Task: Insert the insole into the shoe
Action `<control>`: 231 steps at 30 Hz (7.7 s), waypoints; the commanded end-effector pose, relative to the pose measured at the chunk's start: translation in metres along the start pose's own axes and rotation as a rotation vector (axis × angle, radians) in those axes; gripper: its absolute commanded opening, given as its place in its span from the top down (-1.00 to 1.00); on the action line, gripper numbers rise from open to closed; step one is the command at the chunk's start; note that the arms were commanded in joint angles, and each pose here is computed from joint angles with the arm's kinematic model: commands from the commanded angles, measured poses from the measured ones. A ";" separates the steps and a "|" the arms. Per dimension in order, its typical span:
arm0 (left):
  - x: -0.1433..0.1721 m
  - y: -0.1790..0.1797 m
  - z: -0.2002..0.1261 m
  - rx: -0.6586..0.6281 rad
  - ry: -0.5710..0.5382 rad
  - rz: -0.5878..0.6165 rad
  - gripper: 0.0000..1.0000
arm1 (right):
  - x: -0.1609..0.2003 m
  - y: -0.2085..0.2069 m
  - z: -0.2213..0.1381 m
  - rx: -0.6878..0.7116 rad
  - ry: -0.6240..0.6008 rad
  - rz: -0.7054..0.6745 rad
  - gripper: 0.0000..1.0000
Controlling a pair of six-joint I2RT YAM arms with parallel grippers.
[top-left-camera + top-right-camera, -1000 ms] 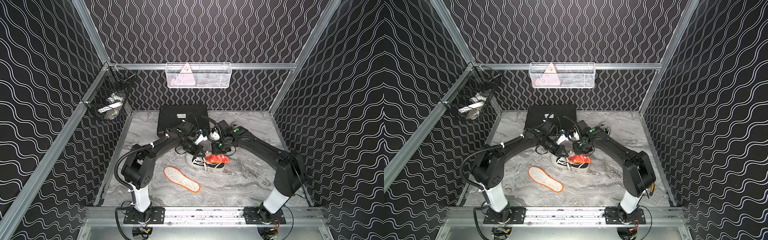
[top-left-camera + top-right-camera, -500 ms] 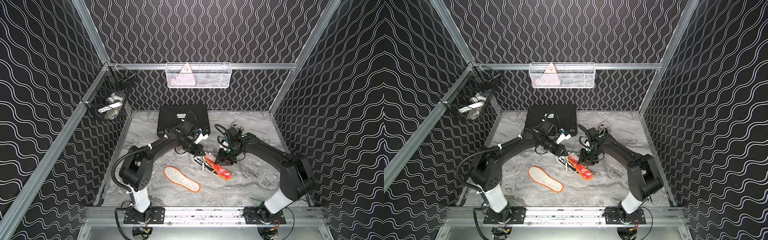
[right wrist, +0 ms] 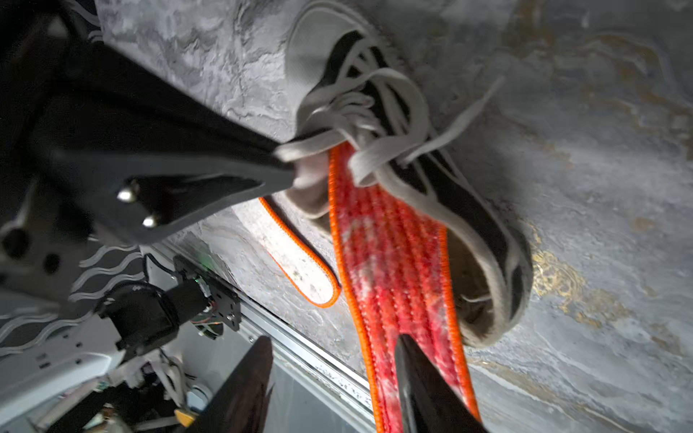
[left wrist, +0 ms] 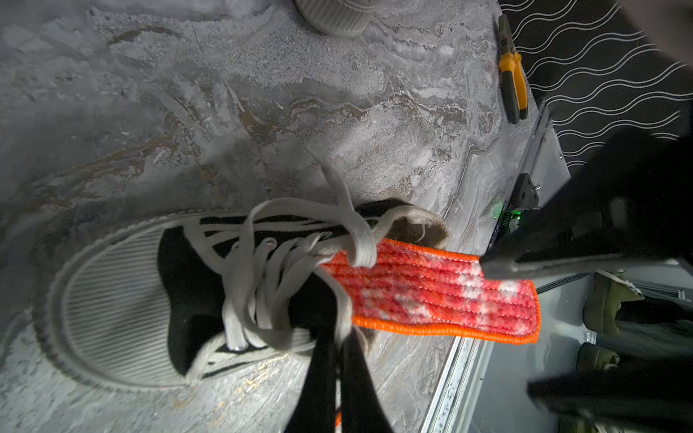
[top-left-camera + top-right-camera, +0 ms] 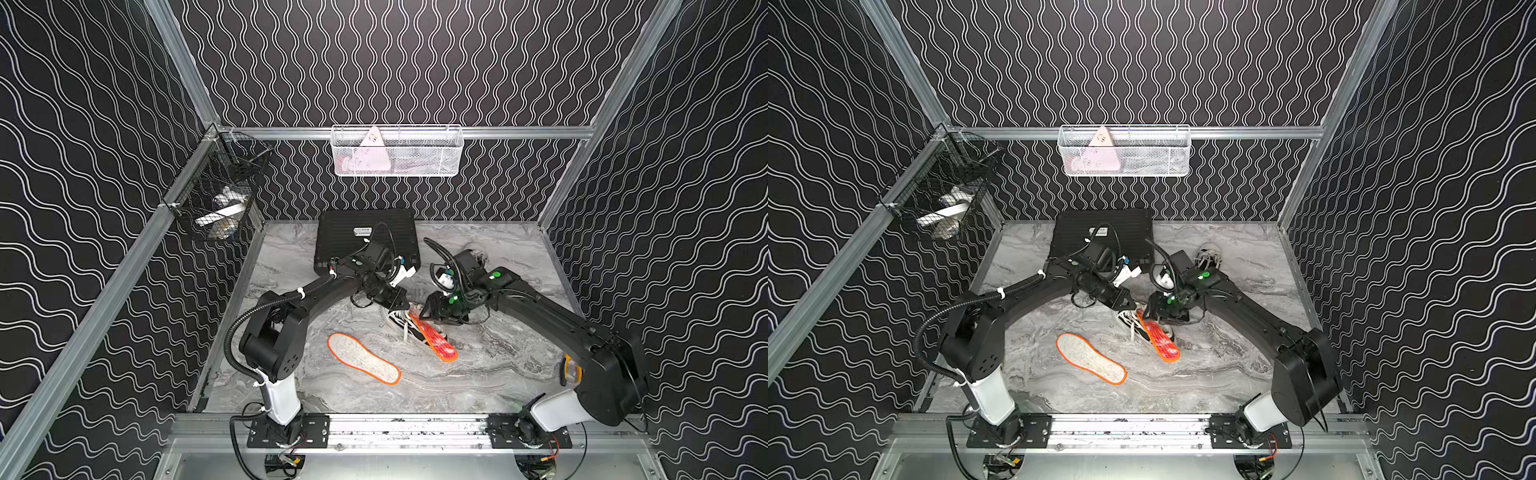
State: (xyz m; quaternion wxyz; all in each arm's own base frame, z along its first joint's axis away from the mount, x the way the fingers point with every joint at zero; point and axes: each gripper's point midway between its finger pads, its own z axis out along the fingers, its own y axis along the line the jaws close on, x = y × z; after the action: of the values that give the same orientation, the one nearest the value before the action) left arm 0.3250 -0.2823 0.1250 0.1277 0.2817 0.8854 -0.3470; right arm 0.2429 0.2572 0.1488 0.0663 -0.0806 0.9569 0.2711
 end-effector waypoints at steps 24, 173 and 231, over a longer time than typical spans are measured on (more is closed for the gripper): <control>-0.007 -0.012 0.000 0.075 0.007 -0.015 1.00 | -0.021 -0.010 0.051 0.190 -0.212 -0.479 0.48; 0.001 -0.009 -0.002 -0.051 -0.245 -0.176 1.00 | -0.071 -0.035 0.067 -0.029 -0.071 0.463 0.83; -0.002 0.006 0.008 -0.110 -0.259 -0.139 1.00 | -0.072 -0.054 0.062 0.197 0.033 0.219 0.82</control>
State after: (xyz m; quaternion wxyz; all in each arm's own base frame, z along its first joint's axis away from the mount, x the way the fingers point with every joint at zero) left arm 0.3253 -0.2813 0.1062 0.2121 0.1562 0.9064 -0.3303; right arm 0.3336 0.2644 0.0904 0.0340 0.0338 0.9744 0.2195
